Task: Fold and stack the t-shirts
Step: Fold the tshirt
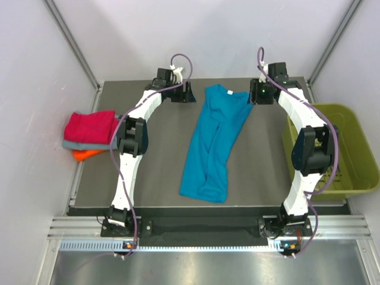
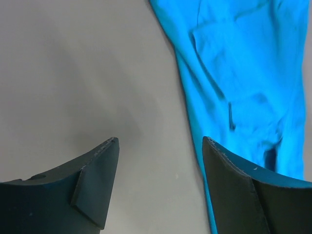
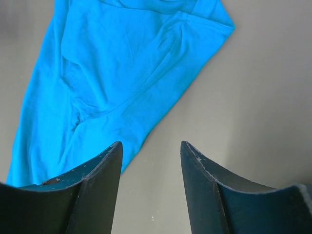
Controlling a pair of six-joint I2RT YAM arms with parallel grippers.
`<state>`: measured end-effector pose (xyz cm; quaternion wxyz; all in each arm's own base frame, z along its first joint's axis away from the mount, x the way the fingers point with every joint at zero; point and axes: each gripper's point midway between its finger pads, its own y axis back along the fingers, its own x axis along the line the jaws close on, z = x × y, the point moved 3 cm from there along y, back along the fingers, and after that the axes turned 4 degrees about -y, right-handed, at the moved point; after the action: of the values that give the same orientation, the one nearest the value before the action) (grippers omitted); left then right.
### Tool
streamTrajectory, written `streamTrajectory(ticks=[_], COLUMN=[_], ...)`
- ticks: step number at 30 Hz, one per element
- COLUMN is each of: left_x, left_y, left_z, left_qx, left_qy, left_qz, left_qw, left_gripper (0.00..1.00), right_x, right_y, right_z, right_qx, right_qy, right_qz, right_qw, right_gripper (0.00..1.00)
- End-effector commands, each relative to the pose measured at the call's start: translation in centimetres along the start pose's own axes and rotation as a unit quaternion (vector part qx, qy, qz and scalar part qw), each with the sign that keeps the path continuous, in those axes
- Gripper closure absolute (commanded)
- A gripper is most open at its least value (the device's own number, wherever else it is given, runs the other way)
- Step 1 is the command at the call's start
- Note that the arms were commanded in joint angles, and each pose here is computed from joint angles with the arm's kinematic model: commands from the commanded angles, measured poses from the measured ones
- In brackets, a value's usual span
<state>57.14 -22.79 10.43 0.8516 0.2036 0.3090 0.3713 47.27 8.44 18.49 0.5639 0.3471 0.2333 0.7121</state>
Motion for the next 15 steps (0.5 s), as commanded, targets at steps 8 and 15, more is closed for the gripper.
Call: streamTrajectory(ticks=[8, 15], left_x=[-3.5, -3.0], left_y=[-2.3, -4.5], left_z=[3.9, 1.9], left_qx=[-0.095, -0.084], left_qy=[0.042, 0.061], left_qz=[-0.138, -0.151], left_qw=[0.985, 0.983], left_gripper=[0.29, 0.32], right_x=[1.1, 1.4], right_y=[0.9, 0.8], right_z=[-0.5, -2.4], right_qx=[-0.008, 0.011], right_qy=[0.027, 0.044], right_qz=[-0.001, -0.008], right_qw=[1.000, 0.999], right_gripper=[0.48, 0.47])
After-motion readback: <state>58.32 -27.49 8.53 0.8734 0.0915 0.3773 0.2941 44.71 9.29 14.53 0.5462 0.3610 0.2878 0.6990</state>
